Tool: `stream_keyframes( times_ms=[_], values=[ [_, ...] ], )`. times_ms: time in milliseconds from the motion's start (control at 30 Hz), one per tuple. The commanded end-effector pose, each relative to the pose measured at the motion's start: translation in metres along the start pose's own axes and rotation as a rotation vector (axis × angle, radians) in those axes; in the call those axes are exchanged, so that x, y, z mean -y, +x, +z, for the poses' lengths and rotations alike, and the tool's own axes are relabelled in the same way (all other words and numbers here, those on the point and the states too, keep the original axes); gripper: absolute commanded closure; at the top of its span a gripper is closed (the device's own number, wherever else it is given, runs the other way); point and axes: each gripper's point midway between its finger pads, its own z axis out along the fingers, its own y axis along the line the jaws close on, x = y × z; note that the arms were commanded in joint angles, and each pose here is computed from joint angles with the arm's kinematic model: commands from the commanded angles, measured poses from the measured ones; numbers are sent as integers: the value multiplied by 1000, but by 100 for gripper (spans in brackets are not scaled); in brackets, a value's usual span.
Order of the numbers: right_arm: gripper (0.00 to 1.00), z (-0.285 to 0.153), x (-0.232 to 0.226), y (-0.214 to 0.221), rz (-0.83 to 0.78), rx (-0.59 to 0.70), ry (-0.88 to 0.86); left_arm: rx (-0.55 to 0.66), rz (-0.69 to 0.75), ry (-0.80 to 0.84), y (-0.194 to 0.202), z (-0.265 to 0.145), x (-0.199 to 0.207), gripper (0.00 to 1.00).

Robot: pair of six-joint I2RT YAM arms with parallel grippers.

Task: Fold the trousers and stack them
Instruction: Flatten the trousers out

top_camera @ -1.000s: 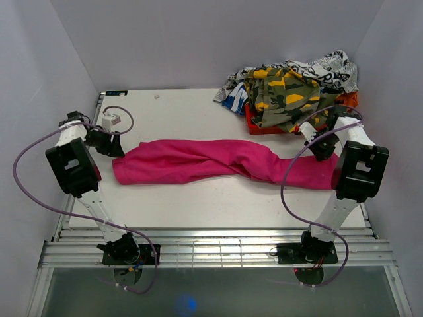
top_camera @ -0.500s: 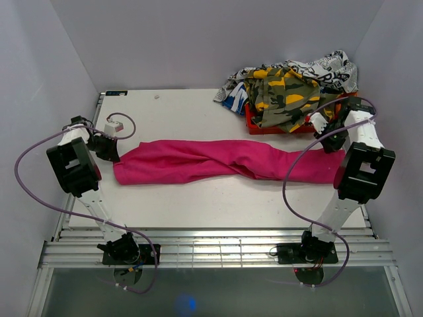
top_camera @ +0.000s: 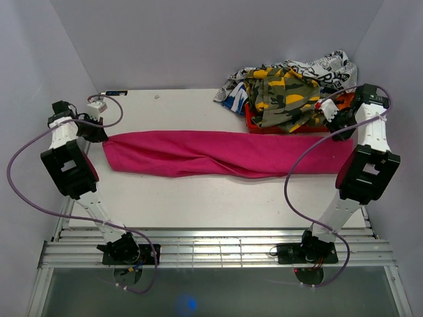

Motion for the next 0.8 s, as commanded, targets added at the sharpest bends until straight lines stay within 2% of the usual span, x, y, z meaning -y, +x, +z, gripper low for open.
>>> stream_keyframes(
  times_ms=[0, 100, 133, 167, 200, 233, 267, 300, 333, 367, 400, 433, 500, 633, 733, 767],
  values=[
    [92, -35, 22, -3, -141, 26, 63, 195, 111, -97, -59, -57, -12, 100],
    [92, -59, 18, -2, -145, 63, 66, 252, 177, -101, -63, -85, 2, 100],
    [92, -65, 15, 7, -134, 65, 63, 273, 211, -127, -66, -108, 9, 100],
    [92, -77, 10, 7, -173, 77, 74, 291, 234, -116, -63, -116, 17, 100],
    [92, -82, 1, 12, -181, 74, 59, 279, 263, -117, -41, -121, 21, 100],
    [92, -79, -11, 29, -161, 60, 33, 280, 278, -115, -33, -129, 30, 100],
    [92, -90, -19, 33, -210, 53, 55, 298, 327, -148, -33, -149, 41, 100],
    [92, -90, -27, 41, -219, 41, 49, 302, 313, -124, -16, -148, 53, 100],
    [92, -79, -45, 60, -197, 25, 6, 285, 342, -136, 2, -158, 57, 100],
    [92, -85, -54, 68, -241, 2, 13, 277, 382, -153, 9, -169, 67, 100],
    [92, -83, -64, 75, -251, -11, 0, 251, 371, -143, 35, -169, 76, 100],
    [92, -82, -70, 90, -245, -29, 4, 220, 450, -127, 51, -169, 86, 100],
    [92, -71, -98, 111, -281, -63, -35, 167, 481, -180, 79, -179, 93, 100],
    [92, -48, -140, 162, -288, -156, -118, 22, 498, -93, 150, -157, 121, 100],
    [92, -36, -162, 179, -285, -200, -178, -62, 518, -57, 177, -151, 126, 100],
    [90, -35, -166, 183, -286, -215, -195, -76, 518, -48, 182, -149, 128, 97]
  ],
)
